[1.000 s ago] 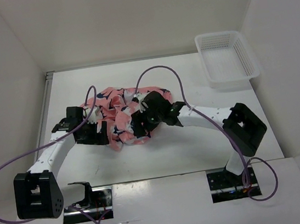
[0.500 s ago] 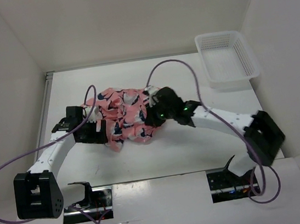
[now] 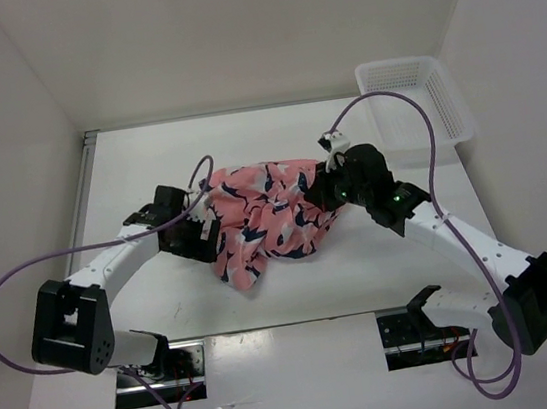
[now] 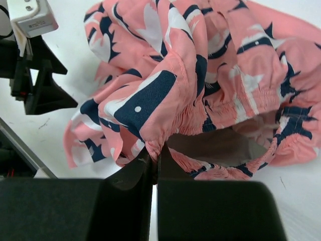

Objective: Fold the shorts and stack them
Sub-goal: Flatten the shorts out

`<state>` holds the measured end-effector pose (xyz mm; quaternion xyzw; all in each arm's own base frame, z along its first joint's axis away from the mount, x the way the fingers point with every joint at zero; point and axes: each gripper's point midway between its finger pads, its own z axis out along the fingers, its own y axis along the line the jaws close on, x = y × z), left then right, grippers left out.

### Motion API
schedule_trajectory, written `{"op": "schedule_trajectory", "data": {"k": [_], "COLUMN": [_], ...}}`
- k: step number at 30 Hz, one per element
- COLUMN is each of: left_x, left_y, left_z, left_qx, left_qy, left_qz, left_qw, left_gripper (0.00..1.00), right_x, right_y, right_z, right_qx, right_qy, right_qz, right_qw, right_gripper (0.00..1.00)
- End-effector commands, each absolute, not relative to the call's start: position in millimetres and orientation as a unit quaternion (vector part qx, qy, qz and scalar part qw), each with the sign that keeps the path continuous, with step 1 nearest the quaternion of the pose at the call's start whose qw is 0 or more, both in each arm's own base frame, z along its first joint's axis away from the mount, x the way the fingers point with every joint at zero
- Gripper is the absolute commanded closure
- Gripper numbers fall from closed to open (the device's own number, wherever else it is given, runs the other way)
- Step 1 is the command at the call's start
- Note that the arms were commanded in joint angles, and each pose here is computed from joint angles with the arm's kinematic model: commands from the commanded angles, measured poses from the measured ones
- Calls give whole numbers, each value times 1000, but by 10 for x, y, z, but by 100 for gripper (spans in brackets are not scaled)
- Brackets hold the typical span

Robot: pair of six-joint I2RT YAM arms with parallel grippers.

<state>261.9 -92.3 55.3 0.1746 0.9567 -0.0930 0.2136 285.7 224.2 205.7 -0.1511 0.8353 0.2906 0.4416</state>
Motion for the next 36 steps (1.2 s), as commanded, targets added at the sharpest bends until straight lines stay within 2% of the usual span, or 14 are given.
{"op": "schedule_trajectory", "data": {"k": [1, 4, 10, 14, 15, 16, 17, 19, 21, 22, 27, 31, 32, 36], "left_x": [2550, 2198, 1771, 2079, 2172, 2320, 2355, 2282, 2420, 2448, 3024, 3767, 4071, 4419], "left_y": [-1210, -1474, -1540, -1592, -1570, -1537, -1554, -1563, -1635, -1615, -1389, -923, -703, -275], "left_z": [698, 719, 447, 259, 199, 89, 44, -117, -59, -34, 564, 1560, 2079, 3152], "left_qx": [201, 232, 273, 288, 287, 283, 283, 280, 280, 275, 229, 147, 116, 68], "left_qy": [946, 937, 936, 935, 937, 941, 942, 949, 950, 951, 945, 922, 901, 854], "left_qz": [-158, -219, -205, -166, -150, -123, -121, -122, -121, -122, -98, -64, -53, -24], "left_qw": [199, 144, 78, 125, 135, 141, 133, 72, 70, 75, 210, 353, 414, 514], "left_gripper": [0, 0, 0, 0, 4, 10, 36, 67, 98, 100, 100, 100, 100, 100], "right_x": [2871, 2863, 2921, 2950, 2950, 2950, 2950, 2950, 3008, 3004, 3265, 3629, 3838, 4233], "right_y": [2207, 2141, 2042, 2024, 2024, 2024, 2024, 2004, 1924, 1885, 1671, 1564, 1492, 1353], "right_z": [2131, 2039, 2014, 2034, 2034, 2034, 2034, 2013, 2113, 2130, 2444, 2724, 2899, 3499], "right_qx": [-143, -139, -133, -125, -125, -125, -125, -123, -111, -107, -83, -83, -72, -60], "right_qy": [829, 836, 840, 838, 838, 838, 838, 841, 838, 838, 824, 812, 805, 779], "right_qz": [295, 279, 261, 263, 263, 263, 263, 257, 254, 252, 238, 208, 191, 163], "right_qw": [454, 452, 457, 461, 461, 461, 461, 459, 470, 472, 508, 540, 557, 602], "right_gripper": [100, 100, 100, 100, 100, 100, 100, 100, 100, 100, 100, 100, 100, 100]}}
